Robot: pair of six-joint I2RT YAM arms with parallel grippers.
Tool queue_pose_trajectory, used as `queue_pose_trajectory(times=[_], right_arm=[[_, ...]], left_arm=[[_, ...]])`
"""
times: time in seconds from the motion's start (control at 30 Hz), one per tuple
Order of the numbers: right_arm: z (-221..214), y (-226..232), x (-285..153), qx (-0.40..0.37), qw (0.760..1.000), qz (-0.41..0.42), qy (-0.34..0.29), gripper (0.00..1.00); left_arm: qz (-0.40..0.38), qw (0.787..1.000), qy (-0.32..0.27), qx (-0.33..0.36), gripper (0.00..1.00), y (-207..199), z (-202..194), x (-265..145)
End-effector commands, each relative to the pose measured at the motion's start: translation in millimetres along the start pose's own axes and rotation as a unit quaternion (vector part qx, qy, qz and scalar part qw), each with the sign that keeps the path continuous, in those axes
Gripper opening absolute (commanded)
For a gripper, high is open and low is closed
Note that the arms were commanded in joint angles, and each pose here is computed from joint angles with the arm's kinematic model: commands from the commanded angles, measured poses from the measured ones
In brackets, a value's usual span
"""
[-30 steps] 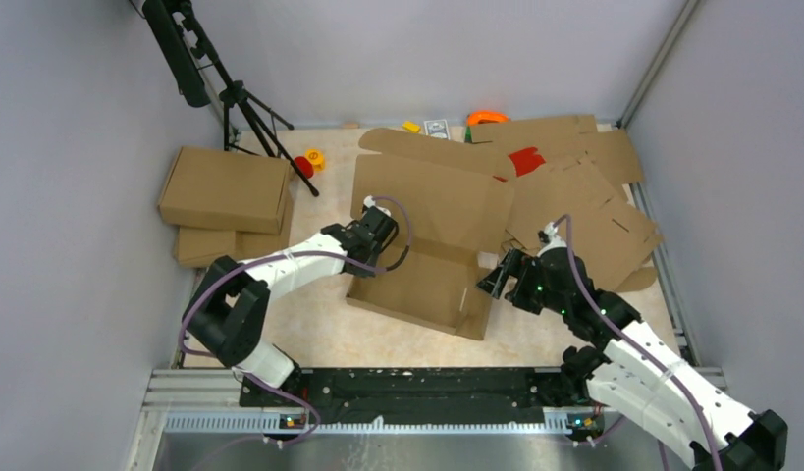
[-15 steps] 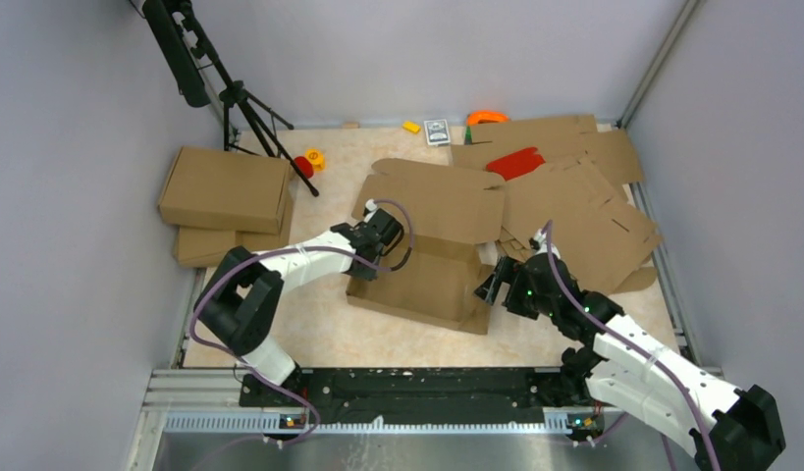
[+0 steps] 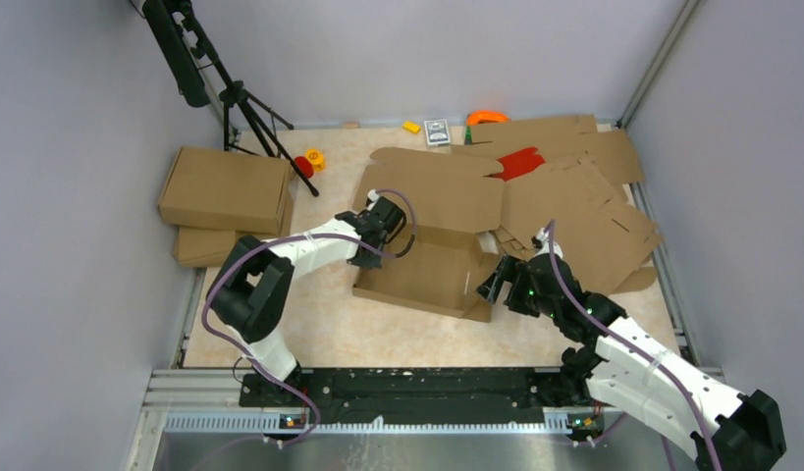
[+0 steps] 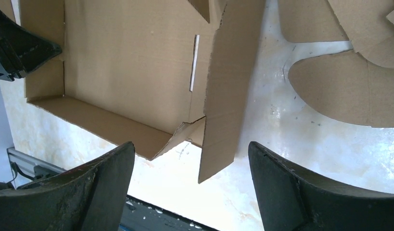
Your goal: Fold the paper box
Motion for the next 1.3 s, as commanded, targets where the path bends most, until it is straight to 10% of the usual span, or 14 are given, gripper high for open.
queue_pose_trajectory(times=[0.0, 0.47, 0.9, 1.1, 1.27], right_arm=[[14.6, 10.7, -4.3, -0.011, 0.999, 0.008, -0.034, 0.87], [44.5, 4.3, -8.5, -0.019, 0.998, -0.044, -0.04, 0.91], [37.8, -16.0, 4.8, 0.082, 0.988, 0.131, -0.015, 0.86], [39.5, -26.1, 8.0, 0.056, 0.994, 0.09, -0.038, 0.75], [39.6, -28.8, 17.1, 0.037, 0.997, 0.061, -0.009, 0.71]], left_arm=[[0.025, 0.999, -0.02, -0.01, 0.0, 7.1, 3.8, -1.7], [-0.071, 0.992, -0.085, -0.058, 0.55, 15.6, 11.1, -28.6], [-0.164, 0.959, -0.155, -0.172, 0.77, 48.2, 13.2, -45.8], [-0.156, 0.912, -0.303, -0.227, 0.99, 75.3, -1.9, -80.8], [-0.132, 0.872, -0.305, -0.36, 0.99, 83.6, -13.0, -80.5]])
Point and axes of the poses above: each gripper's point midway between its finger pads, its own x axis out along the fingers, its own y axis along the line the jaws close on, z = x × y, the point moved 8 cm from there along -x, back along the fingers, and after that the axes turned 4 degrees about -x, right-handed, at the moved point
